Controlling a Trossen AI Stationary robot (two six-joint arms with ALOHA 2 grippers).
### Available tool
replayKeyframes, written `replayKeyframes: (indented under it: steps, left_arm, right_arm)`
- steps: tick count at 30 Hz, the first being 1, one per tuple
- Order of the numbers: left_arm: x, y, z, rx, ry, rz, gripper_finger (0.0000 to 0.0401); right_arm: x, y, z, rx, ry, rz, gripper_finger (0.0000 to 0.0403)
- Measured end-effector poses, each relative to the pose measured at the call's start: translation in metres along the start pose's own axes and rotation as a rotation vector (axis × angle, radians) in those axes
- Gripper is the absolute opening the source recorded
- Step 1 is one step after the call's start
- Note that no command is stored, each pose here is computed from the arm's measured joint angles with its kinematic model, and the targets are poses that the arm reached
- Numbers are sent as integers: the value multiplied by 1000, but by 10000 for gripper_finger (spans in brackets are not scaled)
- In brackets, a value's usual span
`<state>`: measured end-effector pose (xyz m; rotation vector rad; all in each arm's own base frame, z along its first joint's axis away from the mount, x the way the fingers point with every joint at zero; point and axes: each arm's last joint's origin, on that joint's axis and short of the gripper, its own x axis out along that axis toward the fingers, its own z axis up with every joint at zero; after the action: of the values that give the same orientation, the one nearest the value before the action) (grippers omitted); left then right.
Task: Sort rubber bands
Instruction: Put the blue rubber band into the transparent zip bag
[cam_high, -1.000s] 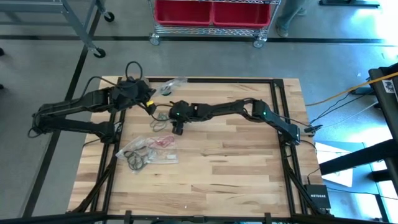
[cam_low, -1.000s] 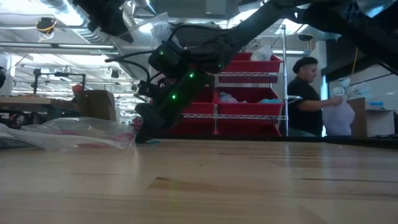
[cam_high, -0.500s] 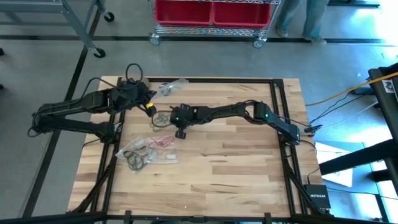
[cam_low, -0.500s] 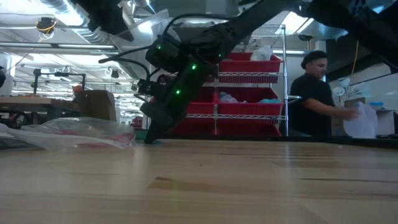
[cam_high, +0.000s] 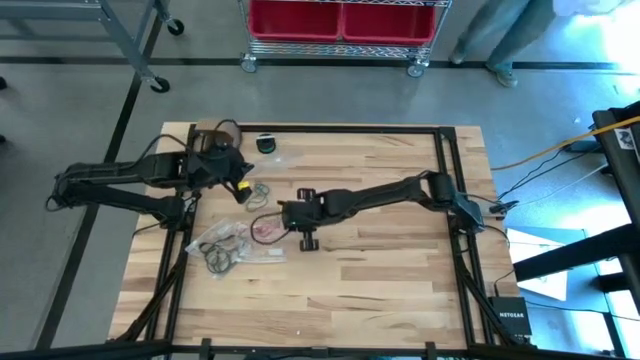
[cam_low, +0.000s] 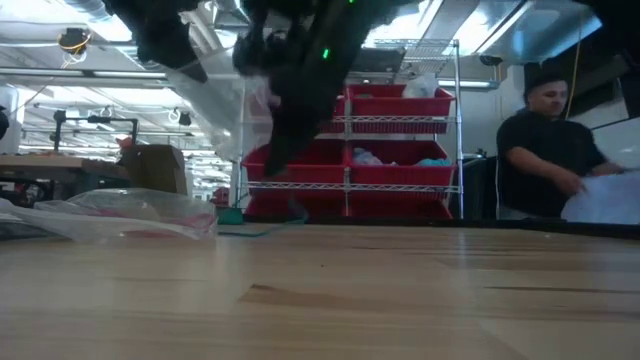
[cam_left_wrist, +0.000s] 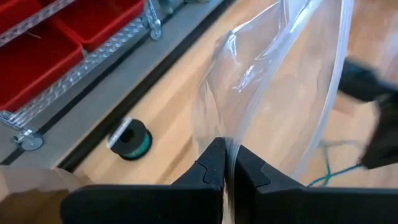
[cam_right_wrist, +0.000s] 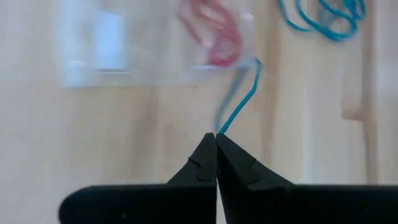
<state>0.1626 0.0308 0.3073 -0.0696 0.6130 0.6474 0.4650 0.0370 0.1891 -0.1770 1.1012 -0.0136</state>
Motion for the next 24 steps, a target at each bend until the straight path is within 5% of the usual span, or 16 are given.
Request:
replayKeyframes:
  steps: [13, 19, 24]
  left_arm:
    - [16, -26, -13, 30, 49, -61, 0]
    - [20, -32, -18, 37, 62, -73, 0]
    - [20, -34, -15, 24, 35, -84, 0]
  right_arm:
    - [-78, 4, -10, -20, 78, 46, 0]
    - [-67, 10, -42, 9, 155, 74, 0]
    - [-30, 17, -75, 172, 171, 64, 2]
